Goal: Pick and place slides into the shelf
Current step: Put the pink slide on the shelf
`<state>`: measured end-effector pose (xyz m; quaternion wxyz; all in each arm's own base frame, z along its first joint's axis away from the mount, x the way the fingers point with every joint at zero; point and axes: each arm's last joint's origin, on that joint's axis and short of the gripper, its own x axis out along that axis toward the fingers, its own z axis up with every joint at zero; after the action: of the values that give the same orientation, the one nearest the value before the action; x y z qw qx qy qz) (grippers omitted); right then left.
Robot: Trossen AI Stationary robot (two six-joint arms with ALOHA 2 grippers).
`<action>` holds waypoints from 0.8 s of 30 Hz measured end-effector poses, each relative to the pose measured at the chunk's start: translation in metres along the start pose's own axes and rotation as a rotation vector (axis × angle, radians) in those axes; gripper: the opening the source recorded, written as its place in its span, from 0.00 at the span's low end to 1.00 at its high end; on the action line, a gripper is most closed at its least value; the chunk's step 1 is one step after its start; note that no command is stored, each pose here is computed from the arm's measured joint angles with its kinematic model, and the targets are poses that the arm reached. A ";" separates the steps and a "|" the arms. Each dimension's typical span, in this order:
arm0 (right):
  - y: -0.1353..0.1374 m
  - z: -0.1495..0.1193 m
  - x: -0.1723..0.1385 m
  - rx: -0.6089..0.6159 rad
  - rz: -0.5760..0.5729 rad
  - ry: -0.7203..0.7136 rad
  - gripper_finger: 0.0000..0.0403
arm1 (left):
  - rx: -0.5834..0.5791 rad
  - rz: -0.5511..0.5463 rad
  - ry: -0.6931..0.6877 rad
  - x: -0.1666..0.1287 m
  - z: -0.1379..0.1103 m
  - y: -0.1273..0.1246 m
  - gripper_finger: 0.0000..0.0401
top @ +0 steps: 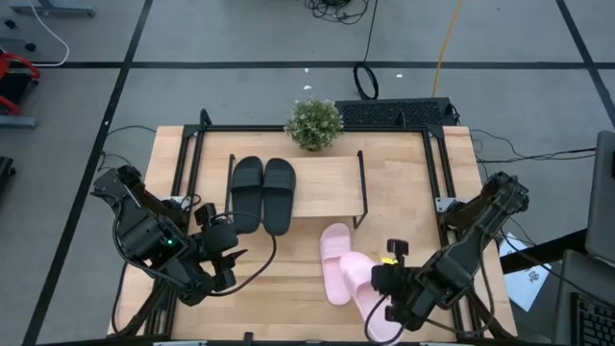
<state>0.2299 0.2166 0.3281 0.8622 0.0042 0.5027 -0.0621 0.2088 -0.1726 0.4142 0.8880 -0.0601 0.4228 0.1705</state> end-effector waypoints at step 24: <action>-0.143 0.096 0.016 -0.017 -0.589 -0.130 0.00 | -0.058 -0.011 0.018 0.000 -0.001 0.000 0.49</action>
<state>0.3050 0.0664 0.3697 0.8375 -0.1528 0.4265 -0.3056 0.2084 -0.1732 0.4138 0.8831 -0.0896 0.4252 0.1772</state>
